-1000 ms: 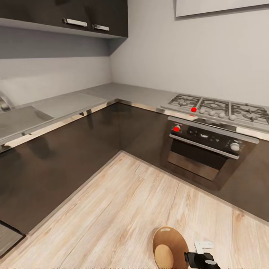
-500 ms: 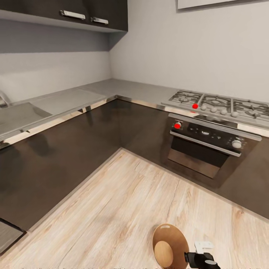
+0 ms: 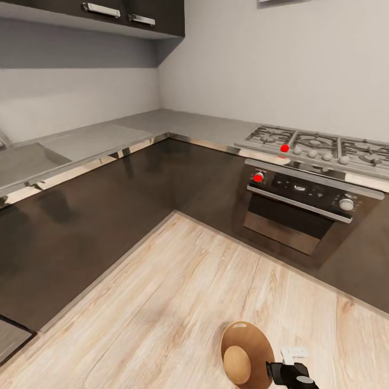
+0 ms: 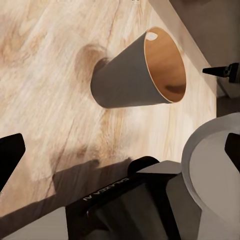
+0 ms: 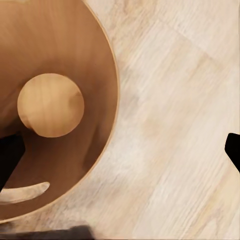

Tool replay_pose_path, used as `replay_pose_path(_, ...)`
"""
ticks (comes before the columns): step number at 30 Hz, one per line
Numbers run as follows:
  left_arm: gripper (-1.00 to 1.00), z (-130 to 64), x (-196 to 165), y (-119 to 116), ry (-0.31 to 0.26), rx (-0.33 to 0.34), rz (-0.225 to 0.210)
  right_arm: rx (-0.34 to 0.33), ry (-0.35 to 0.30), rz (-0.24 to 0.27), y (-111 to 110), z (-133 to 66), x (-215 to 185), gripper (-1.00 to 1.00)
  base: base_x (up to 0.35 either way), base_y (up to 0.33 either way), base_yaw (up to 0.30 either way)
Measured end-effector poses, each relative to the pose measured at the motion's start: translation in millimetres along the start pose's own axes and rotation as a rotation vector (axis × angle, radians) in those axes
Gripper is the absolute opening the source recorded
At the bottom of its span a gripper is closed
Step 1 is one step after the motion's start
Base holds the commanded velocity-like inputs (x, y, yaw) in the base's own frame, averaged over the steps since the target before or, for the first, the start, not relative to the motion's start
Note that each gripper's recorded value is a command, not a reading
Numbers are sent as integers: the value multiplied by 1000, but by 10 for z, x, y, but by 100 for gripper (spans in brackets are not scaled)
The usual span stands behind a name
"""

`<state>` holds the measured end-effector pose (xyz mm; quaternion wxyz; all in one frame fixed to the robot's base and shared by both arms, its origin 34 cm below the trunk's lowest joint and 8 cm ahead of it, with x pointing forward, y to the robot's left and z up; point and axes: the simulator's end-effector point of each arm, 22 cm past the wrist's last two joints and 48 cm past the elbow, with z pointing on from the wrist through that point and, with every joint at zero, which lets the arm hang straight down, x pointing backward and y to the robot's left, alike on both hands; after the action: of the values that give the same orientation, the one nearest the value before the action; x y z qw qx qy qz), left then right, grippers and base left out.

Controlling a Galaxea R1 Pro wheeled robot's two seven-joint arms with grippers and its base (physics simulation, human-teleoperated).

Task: Put the three can of soda from the living room inside the tash can in the kitchen.

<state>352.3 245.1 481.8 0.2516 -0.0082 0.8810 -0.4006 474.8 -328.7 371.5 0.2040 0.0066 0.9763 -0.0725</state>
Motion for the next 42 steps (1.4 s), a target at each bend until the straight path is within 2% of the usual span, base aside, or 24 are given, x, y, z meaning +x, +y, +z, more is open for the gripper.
replay_pose_path(14, 100, 0, 6, 2, 2, 0, -1, 0, -4, -1, 1, 3, -5, 100, 66, 0, 0)
replay_pose_path(42, 100, 276, 457, 430, 29, -9, -29, -1, 37, -7, 89, 545, 498, 100, 0, 0, 0)
